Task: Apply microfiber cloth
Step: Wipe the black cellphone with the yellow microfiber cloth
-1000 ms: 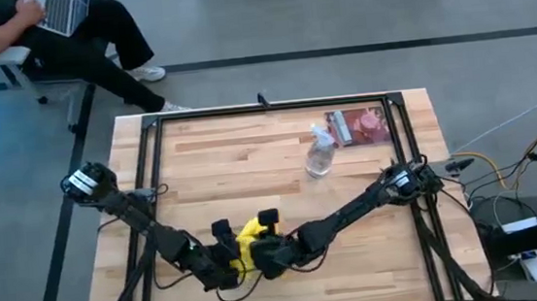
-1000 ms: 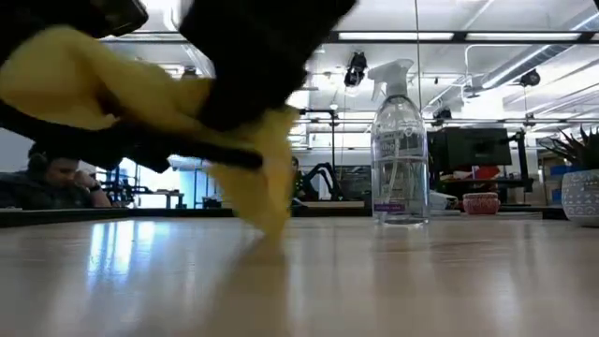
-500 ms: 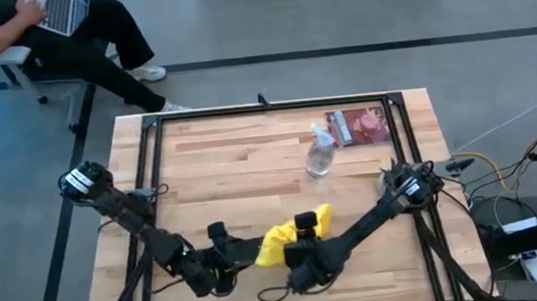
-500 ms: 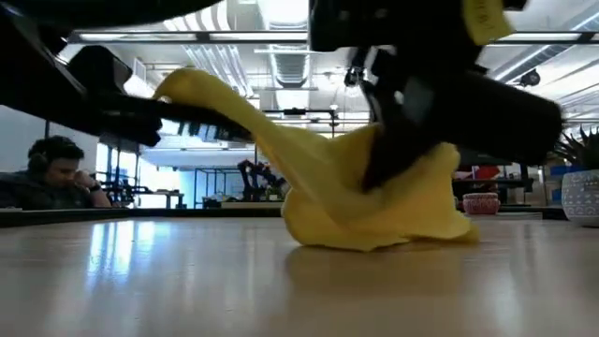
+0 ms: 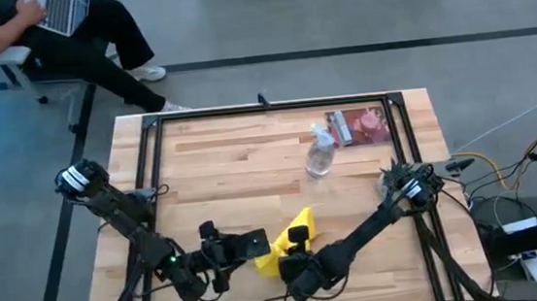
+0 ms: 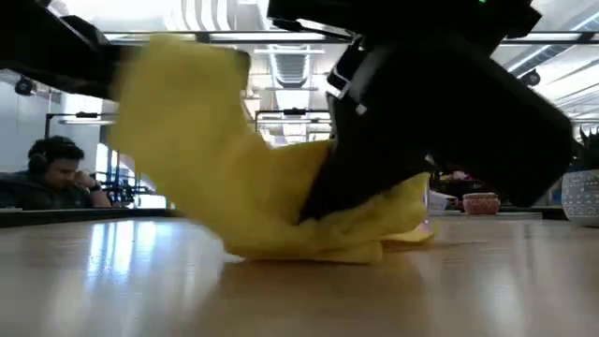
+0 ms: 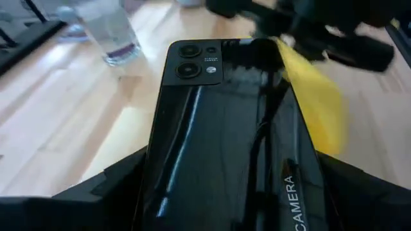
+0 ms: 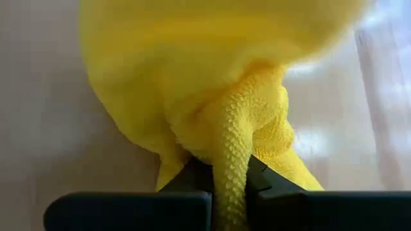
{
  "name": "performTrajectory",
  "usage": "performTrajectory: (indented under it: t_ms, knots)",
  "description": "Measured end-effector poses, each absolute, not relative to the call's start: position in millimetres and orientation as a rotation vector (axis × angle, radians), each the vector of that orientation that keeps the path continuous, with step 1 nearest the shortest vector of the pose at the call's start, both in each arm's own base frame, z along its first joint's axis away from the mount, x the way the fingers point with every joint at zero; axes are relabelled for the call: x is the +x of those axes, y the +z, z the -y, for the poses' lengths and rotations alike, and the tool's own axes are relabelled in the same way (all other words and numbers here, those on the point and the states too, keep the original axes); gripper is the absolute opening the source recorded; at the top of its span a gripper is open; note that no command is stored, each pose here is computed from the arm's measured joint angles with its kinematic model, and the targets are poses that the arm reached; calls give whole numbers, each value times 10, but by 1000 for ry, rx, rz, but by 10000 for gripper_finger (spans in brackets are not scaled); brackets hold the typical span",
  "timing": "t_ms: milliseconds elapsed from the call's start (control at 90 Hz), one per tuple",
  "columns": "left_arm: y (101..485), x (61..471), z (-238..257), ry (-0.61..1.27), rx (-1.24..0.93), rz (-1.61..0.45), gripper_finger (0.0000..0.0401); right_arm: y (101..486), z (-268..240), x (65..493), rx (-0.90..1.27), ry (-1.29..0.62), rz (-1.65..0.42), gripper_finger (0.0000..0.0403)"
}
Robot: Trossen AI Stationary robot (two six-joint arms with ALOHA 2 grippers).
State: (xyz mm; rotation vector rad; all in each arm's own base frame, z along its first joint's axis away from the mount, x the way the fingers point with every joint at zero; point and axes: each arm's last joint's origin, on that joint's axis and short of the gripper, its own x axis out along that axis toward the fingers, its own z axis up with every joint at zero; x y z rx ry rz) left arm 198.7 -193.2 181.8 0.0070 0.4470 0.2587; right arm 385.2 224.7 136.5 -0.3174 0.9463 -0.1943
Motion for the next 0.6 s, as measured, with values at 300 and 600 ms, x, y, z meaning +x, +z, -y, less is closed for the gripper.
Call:
performTrajectory:
  t_ms: [300,600]
  knots:
    - [1647,1750,1765,292,-165,-213,318,1086,-2167,3770,-171,-168,-850,0]
    - [1463,1753,1716,284,-69,-97,318,1301,-1975,3830,-66,-162,-753,0]
